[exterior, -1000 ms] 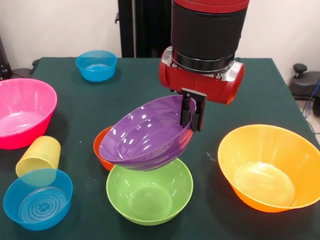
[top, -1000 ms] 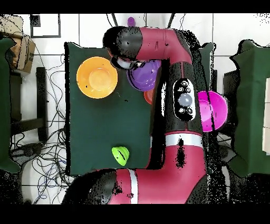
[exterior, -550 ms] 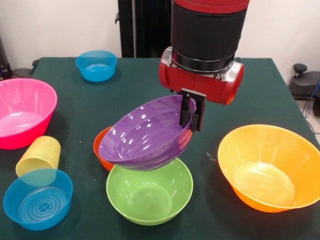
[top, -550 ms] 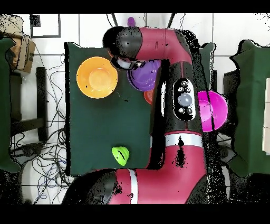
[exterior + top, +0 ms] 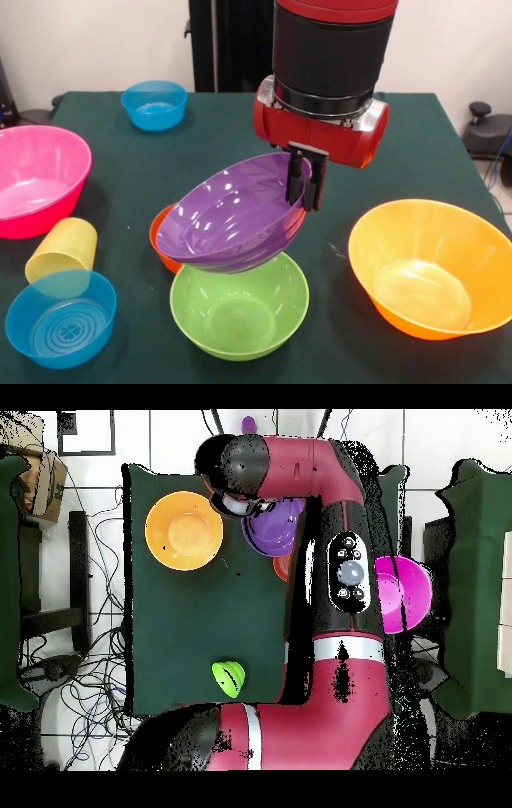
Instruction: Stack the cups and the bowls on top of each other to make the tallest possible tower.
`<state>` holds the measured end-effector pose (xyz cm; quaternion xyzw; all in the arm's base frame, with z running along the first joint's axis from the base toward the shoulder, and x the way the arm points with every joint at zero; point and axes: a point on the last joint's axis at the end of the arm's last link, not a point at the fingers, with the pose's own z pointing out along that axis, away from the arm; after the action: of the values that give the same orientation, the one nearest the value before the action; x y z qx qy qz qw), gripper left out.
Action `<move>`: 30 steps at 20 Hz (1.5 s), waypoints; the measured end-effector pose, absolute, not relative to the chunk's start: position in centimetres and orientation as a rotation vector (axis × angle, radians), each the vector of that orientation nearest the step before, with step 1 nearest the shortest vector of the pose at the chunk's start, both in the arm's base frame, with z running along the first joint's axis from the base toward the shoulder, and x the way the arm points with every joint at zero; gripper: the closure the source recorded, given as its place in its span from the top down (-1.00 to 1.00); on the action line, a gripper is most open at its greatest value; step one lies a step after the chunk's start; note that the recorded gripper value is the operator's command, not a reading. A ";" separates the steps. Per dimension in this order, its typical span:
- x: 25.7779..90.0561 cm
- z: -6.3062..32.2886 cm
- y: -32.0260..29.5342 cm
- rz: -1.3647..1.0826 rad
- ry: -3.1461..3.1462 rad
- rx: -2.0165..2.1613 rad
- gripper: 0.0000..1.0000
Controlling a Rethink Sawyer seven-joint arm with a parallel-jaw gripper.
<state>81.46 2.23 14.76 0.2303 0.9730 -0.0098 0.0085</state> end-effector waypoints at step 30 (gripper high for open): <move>81.5 14.9 2.3 -0.033 3.038 0.714 1.00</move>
<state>81.50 2.28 14.90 0.2289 0.9733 -0.0107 0.0102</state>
